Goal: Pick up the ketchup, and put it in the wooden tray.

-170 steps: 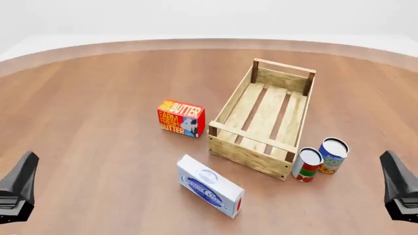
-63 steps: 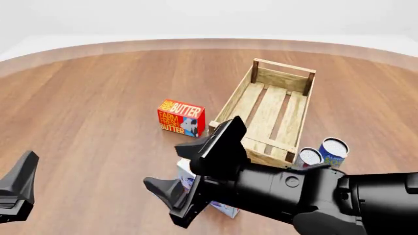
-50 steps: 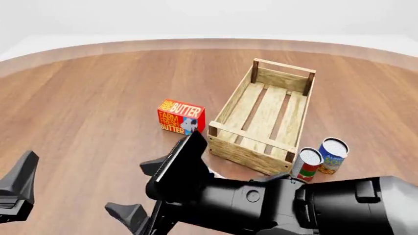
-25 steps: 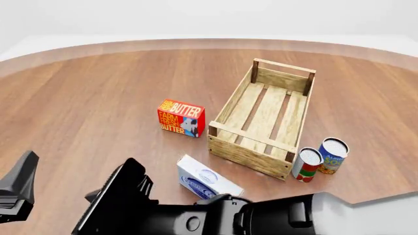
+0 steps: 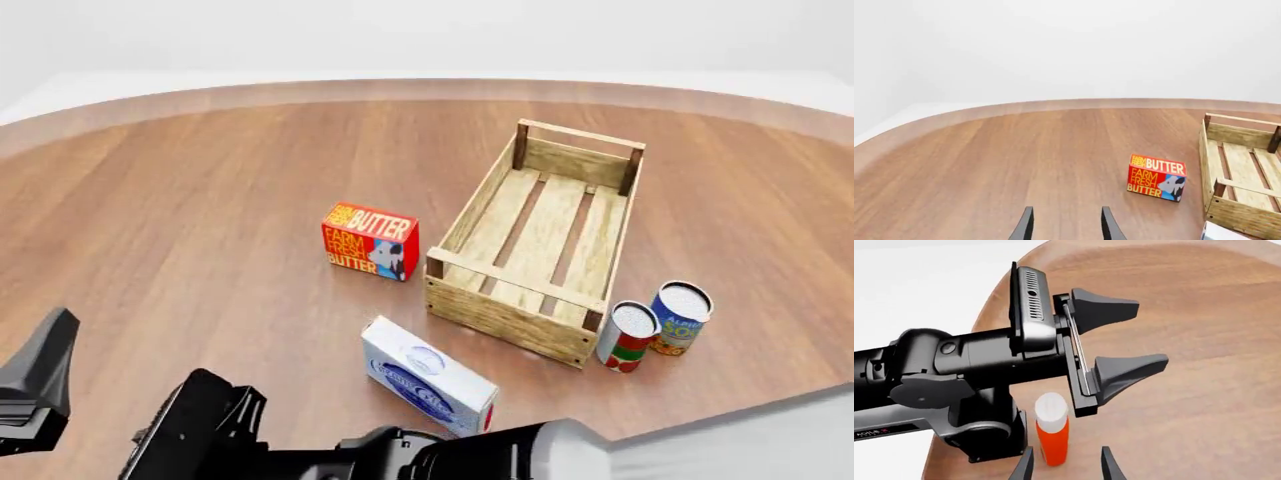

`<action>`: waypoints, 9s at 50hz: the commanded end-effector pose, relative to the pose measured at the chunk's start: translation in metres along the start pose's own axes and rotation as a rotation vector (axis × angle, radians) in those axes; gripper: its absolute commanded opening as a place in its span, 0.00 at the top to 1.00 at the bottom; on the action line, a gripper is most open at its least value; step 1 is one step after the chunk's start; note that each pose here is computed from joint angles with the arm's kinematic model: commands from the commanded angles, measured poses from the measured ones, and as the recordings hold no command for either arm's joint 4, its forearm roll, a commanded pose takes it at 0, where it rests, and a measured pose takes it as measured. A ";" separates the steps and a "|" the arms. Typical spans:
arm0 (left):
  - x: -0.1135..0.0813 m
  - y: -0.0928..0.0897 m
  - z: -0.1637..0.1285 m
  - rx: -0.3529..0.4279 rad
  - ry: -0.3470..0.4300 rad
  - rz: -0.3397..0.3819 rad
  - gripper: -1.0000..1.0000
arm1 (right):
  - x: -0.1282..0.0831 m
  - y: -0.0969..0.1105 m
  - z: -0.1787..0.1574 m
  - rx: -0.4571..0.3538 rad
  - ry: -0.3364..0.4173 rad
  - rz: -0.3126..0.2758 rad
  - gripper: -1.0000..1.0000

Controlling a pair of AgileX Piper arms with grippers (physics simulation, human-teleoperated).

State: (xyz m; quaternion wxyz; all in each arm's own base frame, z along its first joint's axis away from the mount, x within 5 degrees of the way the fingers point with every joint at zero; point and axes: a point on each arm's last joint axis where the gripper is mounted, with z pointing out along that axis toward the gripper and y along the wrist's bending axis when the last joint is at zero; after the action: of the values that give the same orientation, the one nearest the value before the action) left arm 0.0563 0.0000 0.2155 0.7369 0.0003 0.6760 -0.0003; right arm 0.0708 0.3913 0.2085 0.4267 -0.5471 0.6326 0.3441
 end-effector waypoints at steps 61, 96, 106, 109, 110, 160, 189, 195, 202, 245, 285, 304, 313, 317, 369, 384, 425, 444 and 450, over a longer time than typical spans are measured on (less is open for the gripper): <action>0.000 0.000 0.000 0.000 0.000 0.000 0.00 | 0.051 0.008 0.075 -0.019 0.111 -0.058 0.00; 0.000 0.000 0.000 0.000 0.000 0.000 0.00 | 0.061 -0.001 0.081 -0.001 0.119 -0.059 1.00; 0.000 0.000 0.000 0.000 0.000 0.000 0.00 | 0.061 -0.022 0.061 0.043 0.107 -0.034 1.00; 0.000 0.000 0.000 0.000 0.000 0.000 0.00 | 0.060 -0.029 0.055 0.059 0.100 -0.025 1.00; 0.000 0.000 0.000 0.000 0.000 0.001 0.00 | 0.061 -0.030 0.054 0.062 0.101 -0.022 1.00; 0.000 0.000 0.000 0.000 0.000 0.001 0.00 | 0.001 -0.122 -0.010 0.265 0.112 0.058 1.00; 0.000 0.000 0.000 0.000 0.000 0.000 0.00 | -0.038 -0.189 -0.059 0.429 0.087 0.192 1.00; 0.000 0.000 0.000 0.000 0.000 0.000 0.00 | -0.044 -0.202 -0.075 0.469 0.073 0.186 1.00; 0.000 0.000 0.000 0.000 0.000 0.000 0.00 | -0.045 -0.211 -0.084 0.496 0.077 0.208 1.00; 0.000 0.000 0.000 0.000 0.000 0.000 0.00 | -0.002 -0.312 -0.207 0.877 0.088 0.376 1.00; 0.000 0.000 0.000 0.000 0.000 0.000 0.00 | 0.098 -0.372 -0.223 1.038 0.157 0.474 1.00; 0.000 0.000 0.000 0.000 0.000 0.000 0.00 | 0.139 -0.384 -0.208 1.047 0.171 0.516 1.00; 0.000 0.000 0.000 0.000 0.000 0.000 0.00 | 0.152 -0.386 -0.202 1.048 0.168 0.529 1.00; 0.000 0.000 0.000 0.000 0.000 0.000 0.00 | 0.156 -0.386 -0.200 1.046 0.171 0.532 1.00; 0.000 0.000 0.000 0.000 0.000 0.000 0.00 | 0.178 -0.383 -0.185 1.029 0.188 0.568 0.00; 0.000 0.000 0.000 0.000 0.000 0.000 0.00 | 0.174 -0.382 -0.193 1.039 0.188 0.554 0.00; 0.000 0.000 0.000 0.000 0.000 0.000 0.00 | 0.078 -0.358 -0.246 1.073 0.099 0.435 0.00; 0.000 0.000 0.000 0.000 0.000 0.000 0.00 | 0.058 -0.294 -0.271 1.066 0.036 0.402 0.00; 0.000 0.000 0.000 0.000 0.000 0.000 0.00 | 0.054 -0.273 -0.278 1.057 0.022 0.390 0.00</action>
State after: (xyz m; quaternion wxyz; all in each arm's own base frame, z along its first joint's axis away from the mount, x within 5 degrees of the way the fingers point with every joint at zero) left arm 0.0563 0.0000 0.2155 0.7369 0.0003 0.6760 -0.0002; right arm 0.3260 0.0765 0.2692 0.5542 -0.1305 0.8211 0.0405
